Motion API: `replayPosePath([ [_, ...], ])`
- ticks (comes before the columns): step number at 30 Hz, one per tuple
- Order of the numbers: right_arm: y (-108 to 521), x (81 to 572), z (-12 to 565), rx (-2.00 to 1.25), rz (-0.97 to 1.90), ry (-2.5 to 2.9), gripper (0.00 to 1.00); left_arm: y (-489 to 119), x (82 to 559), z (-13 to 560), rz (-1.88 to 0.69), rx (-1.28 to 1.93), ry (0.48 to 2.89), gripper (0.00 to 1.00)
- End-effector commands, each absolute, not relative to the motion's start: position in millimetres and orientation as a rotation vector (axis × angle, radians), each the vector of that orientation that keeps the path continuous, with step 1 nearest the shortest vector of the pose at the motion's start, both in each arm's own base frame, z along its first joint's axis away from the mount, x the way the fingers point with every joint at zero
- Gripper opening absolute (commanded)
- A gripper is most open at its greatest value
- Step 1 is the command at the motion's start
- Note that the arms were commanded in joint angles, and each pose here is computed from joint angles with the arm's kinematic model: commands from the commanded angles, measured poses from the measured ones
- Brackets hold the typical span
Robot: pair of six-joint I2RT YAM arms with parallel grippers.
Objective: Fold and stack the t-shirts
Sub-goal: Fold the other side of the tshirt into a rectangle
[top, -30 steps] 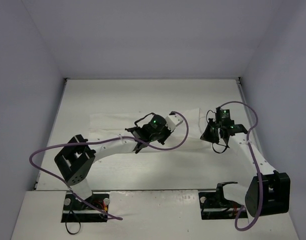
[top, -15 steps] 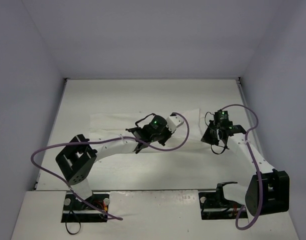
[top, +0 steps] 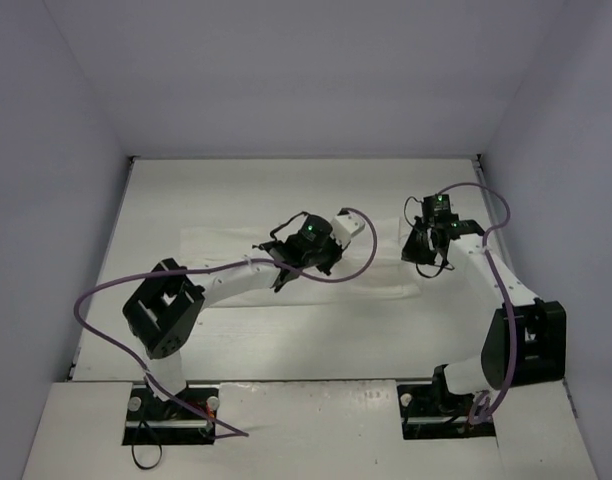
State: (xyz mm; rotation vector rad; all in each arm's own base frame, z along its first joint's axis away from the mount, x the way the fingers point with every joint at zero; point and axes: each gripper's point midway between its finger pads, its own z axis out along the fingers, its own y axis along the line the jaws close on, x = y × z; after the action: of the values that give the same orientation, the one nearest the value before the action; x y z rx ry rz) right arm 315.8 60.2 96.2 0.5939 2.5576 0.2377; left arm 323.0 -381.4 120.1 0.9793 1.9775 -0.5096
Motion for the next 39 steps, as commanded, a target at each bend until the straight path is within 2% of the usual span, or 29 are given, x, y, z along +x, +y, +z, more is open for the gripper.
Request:
replayPosePath([
  [1,54,352,116,0.557,0.191,2.501,0.0,-381,367,159,-0.496,0.885,1.892,0.0],
  [11,53,399,107,0.528,0.129,2.517,0.0,-372,424,142,-0.396,0.822,1.924,0.0],
  [22,55,423,91,0.504,0.114,2.541,0.0,-357,462,155,-0.31,0.776,1.897,0.0],
  [33,61,440,83,0.471,0.145,2.537,0.0,-355,478,144,-0.247,0.787,1.904,0.0],
  [39,59,433,114,0.428,0.157,2.475,0.0,-353,465,160,-0.3,0.776,1.914,0.0],
])
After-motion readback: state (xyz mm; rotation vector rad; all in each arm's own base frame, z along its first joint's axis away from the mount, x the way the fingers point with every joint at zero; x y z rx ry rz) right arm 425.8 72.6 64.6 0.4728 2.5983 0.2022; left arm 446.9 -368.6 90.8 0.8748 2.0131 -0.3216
